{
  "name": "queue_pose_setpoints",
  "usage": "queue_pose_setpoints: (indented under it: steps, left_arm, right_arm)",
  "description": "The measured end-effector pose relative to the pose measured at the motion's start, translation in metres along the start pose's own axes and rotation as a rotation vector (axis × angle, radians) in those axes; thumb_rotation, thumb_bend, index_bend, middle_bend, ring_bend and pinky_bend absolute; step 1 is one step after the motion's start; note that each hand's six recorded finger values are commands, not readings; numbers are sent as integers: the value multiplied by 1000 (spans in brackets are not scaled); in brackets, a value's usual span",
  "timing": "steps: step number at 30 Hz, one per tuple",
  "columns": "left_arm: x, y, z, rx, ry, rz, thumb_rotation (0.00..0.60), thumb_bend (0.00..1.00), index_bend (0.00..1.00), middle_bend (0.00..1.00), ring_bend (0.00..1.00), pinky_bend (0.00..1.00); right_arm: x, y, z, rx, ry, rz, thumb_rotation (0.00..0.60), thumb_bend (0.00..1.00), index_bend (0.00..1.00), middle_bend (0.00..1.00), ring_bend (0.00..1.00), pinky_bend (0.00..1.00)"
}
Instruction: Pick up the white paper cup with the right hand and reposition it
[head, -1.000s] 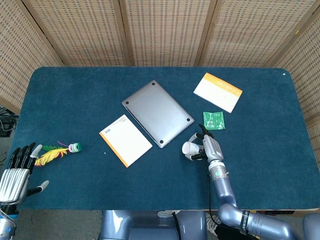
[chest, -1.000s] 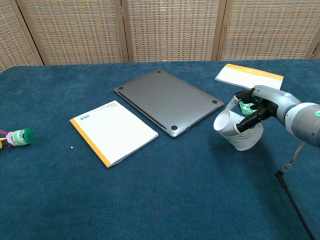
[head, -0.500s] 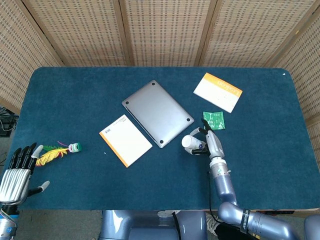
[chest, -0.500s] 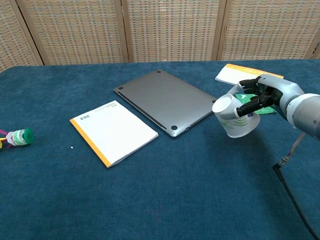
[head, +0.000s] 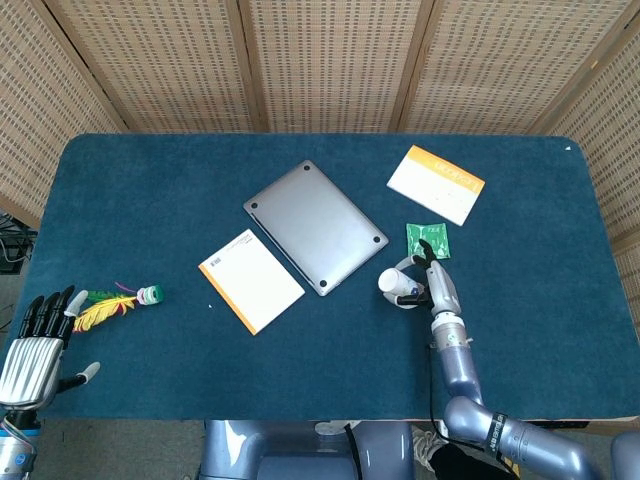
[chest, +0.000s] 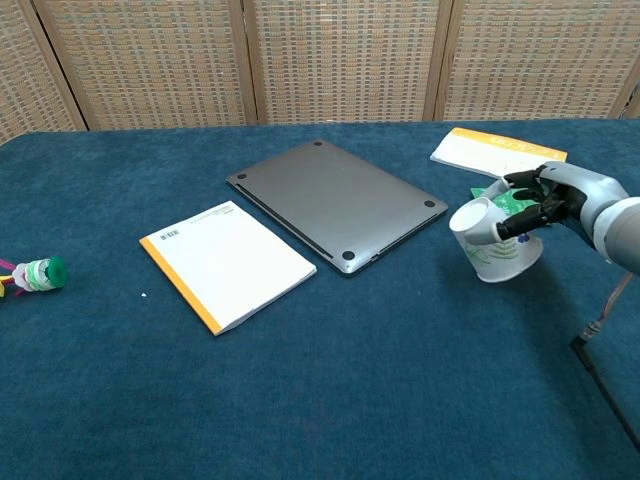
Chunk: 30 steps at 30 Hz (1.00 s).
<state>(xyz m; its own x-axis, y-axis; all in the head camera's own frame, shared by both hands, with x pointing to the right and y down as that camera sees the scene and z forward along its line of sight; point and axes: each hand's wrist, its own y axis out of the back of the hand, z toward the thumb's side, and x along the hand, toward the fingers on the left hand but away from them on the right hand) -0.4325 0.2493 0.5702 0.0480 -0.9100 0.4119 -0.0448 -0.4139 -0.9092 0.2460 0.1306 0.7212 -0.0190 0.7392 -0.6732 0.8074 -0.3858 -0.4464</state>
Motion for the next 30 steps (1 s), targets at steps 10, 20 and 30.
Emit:
queue_pose_setpoints:
  steps: [10, 20, 30]
  left_arm:
    - [-1, -1, 2, 4, -5, -1, 600, 122, 0, 0, 0, 0]
    - [0, 3, -1, -4, 4, 10, 600, 122, 0, 0, 0, 0]
    - [0, 10, -9, -22, 28, 28, 600, 122, 0, 0, 0, 0]
  right_arm:
    - [2, 20, -25, 130, -44, -53, 600, 274, 524, 0, 0, 0]
    - [15, 33, -31, 191, -21, -80, 600, 292, 365, 0, 0, 0]
    - [51, 58, -8, 326, 125, -115, 600, 294, 199, 0, 0, 0]
